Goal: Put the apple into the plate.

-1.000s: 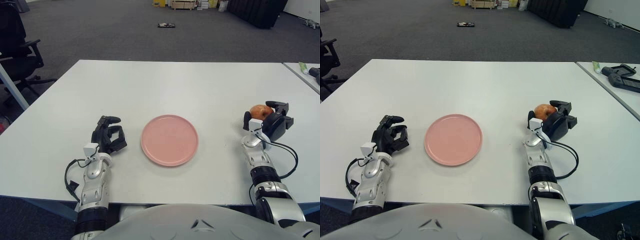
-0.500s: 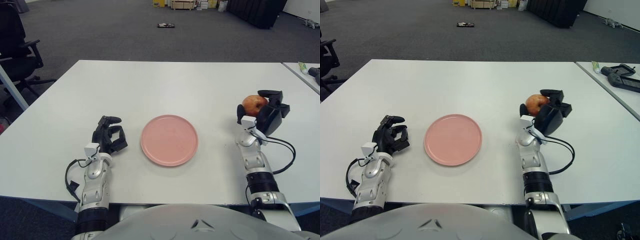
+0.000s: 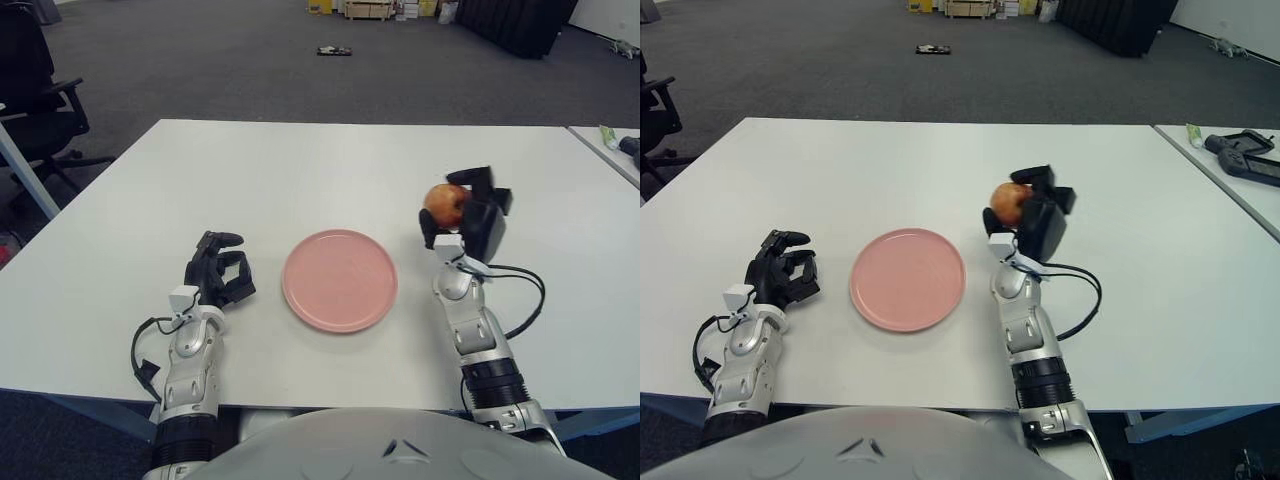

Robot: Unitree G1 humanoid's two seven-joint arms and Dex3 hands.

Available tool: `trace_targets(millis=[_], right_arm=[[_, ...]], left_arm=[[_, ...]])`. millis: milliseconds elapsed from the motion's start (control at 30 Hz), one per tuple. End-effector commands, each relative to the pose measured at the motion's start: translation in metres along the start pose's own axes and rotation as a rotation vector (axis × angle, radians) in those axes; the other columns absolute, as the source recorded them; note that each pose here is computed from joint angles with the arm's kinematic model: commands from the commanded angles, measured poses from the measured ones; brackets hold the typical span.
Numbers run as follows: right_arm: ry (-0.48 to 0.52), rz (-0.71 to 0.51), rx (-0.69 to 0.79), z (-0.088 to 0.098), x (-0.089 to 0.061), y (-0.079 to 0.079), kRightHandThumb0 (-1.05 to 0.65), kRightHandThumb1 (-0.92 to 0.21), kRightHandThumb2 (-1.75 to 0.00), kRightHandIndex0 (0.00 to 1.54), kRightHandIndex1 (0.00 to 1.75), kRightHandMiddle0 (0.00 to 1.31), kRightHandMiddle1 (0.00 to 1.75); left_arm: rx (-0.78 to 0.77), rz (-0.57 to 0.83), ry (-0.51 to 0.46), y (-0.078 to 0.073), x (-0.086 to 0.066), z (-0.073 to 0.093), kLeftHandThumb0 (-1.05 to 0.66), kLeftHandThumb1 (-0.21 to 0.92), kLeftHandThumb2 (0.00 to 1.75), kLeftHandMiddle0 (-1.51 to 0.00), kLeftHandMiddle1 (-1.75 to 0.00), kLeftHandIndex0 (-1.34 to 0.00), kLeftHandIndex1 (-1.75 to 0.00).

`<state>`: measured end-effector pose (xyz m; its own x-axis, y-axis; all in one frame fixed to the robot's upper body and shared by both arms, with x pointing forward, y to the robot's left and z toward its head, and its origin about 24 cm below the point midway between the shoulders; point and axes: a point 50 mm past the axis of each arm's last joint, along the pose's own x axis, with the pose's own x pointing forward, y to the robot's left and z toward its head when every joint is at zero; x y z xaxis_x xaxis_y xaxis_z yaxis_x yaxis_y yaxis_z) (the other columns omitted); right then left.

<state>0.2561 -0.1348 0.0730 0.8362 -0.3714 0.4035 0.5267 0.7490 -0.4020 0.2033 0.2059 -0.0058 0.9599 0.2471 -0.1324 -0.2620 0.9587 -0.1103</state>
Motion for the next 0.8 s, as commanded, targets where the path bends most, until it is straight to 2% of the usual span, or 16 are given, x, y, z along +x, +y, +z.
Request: trace_targets(millis=[0,67,300,767], right_arm=[[-0.067,0.081,0.040,0.009,-0.006,0.010,0.00,0.03,-1.70,0.89,1.70,0.63,1.75],[-0.094,0.146,0.067,0.013,-0.011,0.017,0.00,0.03,-1.70,0.89,1.70,0.63,1.75],[-0.150,0.292,0.108,0.016,-0.015,0.024,0.00,0.03,-1.71,0.89,1.71,0.63,1.75],[-0.179,0.465,0.141,0.020,-0.026,0.042,0.00,0.04,-1.72,0.90,1.71,0.64,1.75]], left_arm=[[-0.019,0.004,0.028,0.000,0.000,-0.006,-0.01,0.33,1.31,-0.56,-1.73,-0.42,-1.75],[-0.026,0.002,0.025,-0.001,0.001,-0.007,-0.01,0.34,1.30,-0.56,-1.72,-0.41,-1.75],[-0.031,0.001,0.017,-0.001,0.001,-0.007,-0.01,0.35,1.29,-0.56,-1.72,-0.40,-1.75],[0.000,0.006,0.019,0.001,0.000,-0.007,-0.01,0.35,1.29,-0.55,-1.73,-0.40,-1.75]])
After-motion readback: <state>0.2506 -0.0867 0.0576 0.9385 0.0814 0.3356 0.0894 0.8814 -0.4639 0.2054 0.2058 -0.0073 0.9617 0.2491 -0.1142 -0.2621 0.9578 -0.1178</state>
